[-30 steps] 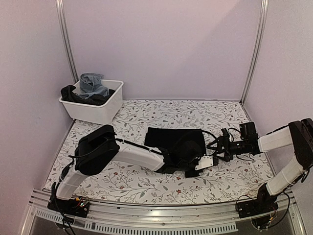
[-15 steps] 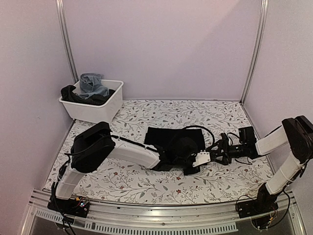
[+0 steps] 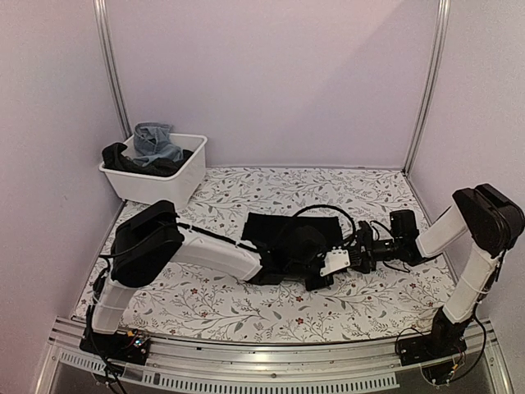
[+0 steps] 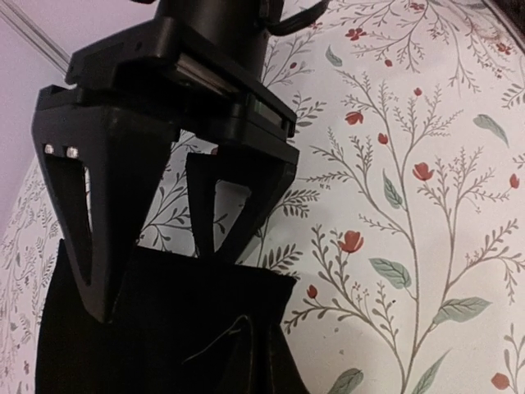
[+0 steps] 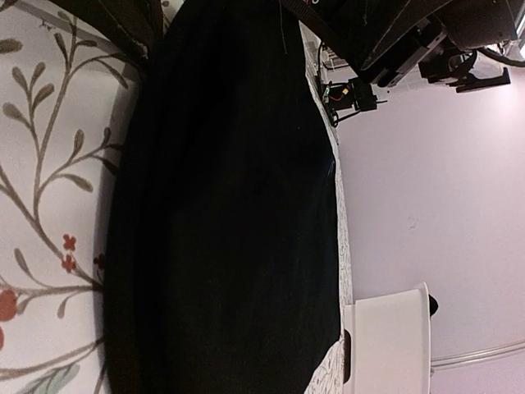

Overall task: Fold and stack the mixed laundry pile
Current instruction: Pass from the left arm to the right

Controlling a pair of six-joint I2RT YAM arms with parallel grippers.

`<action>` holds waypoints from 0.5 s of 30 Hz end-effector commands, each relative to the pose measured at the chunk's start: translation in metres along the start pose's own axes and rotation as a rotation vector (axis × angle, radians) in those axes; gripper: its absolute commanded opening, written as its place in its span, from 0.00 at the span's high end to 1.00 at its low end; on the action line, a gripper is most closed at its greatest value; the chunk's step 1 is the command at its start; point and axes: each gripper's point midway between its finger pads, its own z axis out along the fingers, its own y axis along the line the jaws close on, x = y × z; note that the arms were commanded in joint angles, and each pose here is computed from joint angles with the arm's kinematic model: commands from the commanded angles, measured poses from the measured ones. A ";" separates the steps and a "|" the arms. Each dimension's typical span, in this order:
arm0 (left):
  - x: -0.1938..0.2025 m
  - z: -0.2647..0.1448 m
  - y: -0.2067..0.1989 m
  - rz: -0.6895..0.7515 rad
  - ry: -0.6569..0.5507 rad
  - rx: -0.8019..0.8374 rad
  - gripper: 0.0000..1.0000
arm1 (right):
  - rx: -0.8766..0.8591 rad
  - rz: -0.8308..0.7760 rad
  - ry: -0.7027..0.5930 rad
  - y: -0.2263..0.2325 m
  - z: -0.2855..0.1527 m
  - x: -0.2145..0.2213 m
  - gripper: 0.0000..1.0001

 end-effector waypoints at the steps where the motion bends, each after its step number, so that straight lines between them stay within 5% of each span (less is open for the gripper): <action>1: -0.024 -0.017 0.019 -0.009 -0.068 -0.038 1.00 | 0.033 0.070 -0.011 -0.015 0.011 -0.011 0.24; 15: -0.024 -0.023 0.013 0.016 -0.073 -0.039 1.00 | 0.029 0.134 0.002 -0.032 0.038 -0.039 0.33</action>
